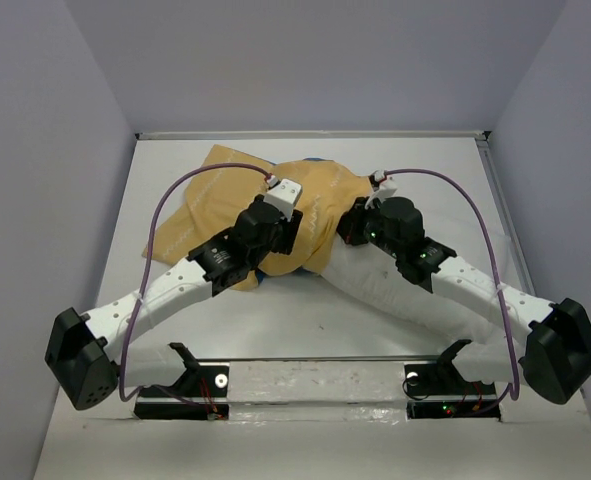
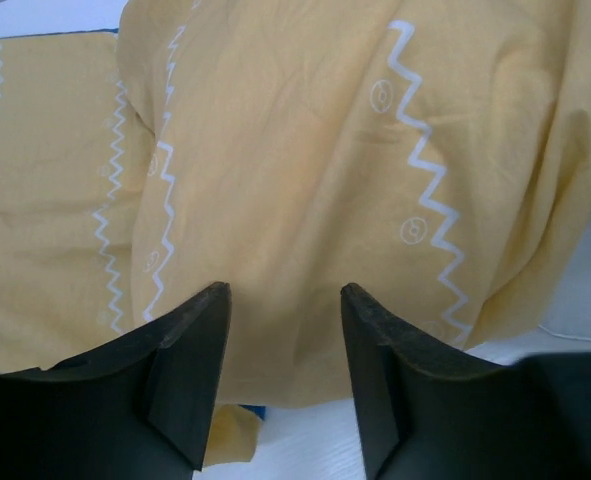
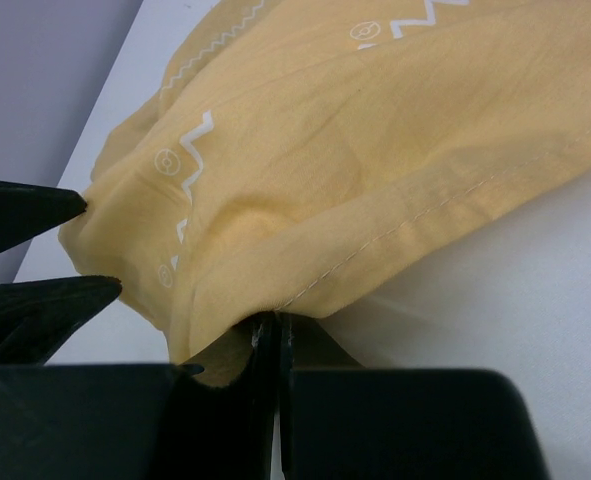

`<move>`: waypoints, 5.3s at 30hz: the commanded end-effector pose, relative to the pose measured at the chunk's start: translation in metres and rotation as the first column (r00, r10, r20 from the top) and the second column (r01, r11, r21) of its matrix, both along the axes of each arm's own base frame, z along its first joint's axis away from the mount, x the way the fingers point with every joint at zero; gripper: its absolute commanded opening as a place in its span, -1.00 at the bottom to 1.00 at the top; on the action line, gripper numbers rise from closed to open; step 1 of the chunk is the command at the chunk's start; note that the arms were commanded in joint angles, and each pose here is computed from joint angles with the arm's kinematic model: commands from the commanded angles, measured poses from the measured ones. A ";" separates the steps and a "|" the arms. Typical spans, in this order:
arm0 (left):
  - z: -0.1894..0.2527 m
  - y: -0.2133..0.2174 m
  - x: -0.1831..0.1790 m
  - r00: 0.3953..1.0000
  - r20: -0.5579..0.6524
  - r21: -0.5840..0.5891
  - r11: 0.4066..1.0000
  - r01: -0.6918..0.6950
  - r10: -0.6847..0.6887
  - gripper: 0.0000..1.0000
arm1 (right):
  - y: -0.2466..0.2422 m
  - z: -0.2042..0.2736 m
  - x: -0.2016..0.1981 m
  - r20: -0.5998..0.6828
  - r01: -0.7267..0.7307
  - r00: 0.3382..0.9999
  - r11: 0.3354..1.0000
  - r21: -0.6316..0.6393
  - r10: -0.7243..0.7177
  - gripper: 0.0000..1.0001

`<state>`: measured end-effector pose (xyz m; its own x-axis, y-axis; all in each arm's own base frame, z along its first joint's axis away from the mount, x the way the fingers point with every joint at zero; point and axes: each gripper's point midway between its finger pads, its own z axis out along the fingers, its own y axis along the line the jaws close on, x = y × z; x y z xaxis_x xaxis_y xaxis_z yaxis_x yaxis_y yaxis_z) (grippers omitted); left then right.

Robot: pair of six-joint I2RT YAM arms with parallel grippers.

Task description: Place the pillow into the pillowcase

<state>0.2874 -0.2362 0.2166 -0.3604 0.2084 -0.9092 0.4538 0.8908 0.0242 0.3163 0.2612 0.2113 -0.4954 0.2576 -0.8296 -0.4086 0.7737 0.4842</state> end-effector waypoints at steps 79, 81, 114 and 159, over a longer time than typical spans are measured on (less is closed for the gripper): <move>0.053 -0.093 -0.009 0.991 0.066 -0.447 0.885 0.134 -0.117 -1.00 | 0.021 0.056 0.051 0.071 0.153 0.983 0.971 0.181 -0.168 -1.00; 0.065 -0.110 -0.037 0.971 0.064 -0.506 0.831 0.231 -0.231 -1.00 | 0.019 0.066 0.065 0.073 0.197 0.974 0.959 0.205 -0.215 -1.00; -0.105 -0.031 -0.016 0.975 -0.072 -0.380 0.898 -0.222 0.210 0.98 | 0.005 0.107 0.101 0.055 0.316 0.939 0.916 0.247 -0.338 -1.00; 0.144 -0.019 -0.098 0.988 0.088 -0.660 0.736 0.151 -0.123 0.98 | -0.010 0.035 -0.019 0.000 0.069 0.998 0.993 -0.099 -0.069 0.49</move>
<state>0.1294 -0.2802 0.3750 -0.4357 -0.4644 -0.7711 0.7530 0.2814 -0.5949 0.3247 0.2821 0.2304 -0.4925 0.3760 -0.7849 -0.2878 0.7808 0.5546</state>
